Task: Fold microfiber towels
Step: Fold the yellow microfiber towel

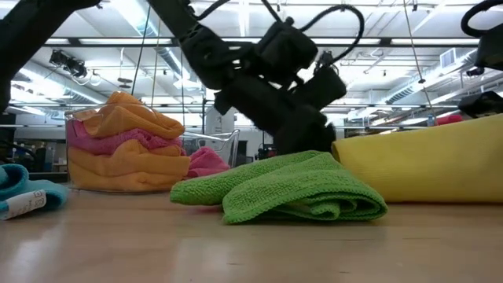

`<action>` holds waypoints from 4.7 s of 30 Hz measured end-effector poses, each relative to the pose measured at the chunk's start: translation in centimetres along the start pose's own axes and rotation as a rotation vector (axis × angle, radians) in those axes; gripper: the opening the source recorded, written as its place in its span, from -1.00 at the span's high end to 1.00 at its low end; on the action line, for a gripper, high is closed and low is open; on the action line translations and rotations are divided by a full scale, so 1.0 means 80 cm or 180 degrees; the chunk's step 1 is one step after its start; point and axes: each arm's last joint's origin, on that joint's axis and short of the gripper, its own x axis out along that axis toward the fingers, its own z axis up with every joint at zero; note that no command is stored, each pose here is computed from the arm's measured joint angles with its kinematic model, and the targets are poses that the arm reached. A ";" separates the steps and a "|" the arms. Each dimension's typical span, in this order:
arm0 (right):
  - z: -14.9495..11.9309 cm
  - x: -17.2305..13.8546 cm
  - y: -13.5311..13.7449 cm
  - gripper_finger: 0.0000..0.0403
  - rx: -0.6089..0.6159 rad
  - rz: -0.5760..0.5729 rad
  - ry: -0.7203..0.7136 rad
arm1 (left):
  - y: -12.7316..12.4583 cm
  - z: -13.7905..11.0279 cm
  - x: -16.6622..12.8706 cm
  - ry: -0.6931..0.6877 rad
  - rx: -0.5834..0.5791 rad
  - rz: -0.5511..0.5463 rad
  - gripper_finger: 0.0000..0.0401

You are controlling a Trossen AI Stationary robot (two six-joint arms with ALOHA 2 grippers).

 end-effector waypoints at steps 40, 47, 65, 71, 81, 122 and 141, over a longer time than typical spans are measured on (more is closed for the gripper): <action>0.009 -0.016 -0.059 0.93 0.0766 -0.0593 0.0095 | -0.055 -0.003 0.001 0.0383 0.0189 0.0559 0.56; 0.010 -0.015 -0.061 0.93 0.0724 -0.0630 0.0071 | -0.068 0.014 -0.015 0.0472 0.0369 0.0644 0.58; 0.012 -0.015 -0.058 0.93 0.0428 -0.0493 0.0124 | -0.064 -0.002 -0.011 0.0802 0.0453 0.1106 0.65; 0.012 -0.015 -0.058 0.93 0.0330 -0.0474 0.0129 | -0.069 -0.025 -0.009 0.0424 0.0362 0.1036 0.70; 0.036 -0.027 -0.058 0.93 0.0206 -0.0369 0.0005 | -0.070 -0.031 -0.014 0.0357 0.0361 0.1058 0.74; 0.071 -0.008 -0.145 0.14 0.0700 -0.0922 0.0324 | -0.072 -0.032 -0.014 0.0383 0.0377 0.1046 0.79; 0.081 0.002 -0.087 0.16 0.0074 -0.0014 -0.0829 | -0.072 -0.030 -0.019 0.0453 0.0312 0.1151 0.80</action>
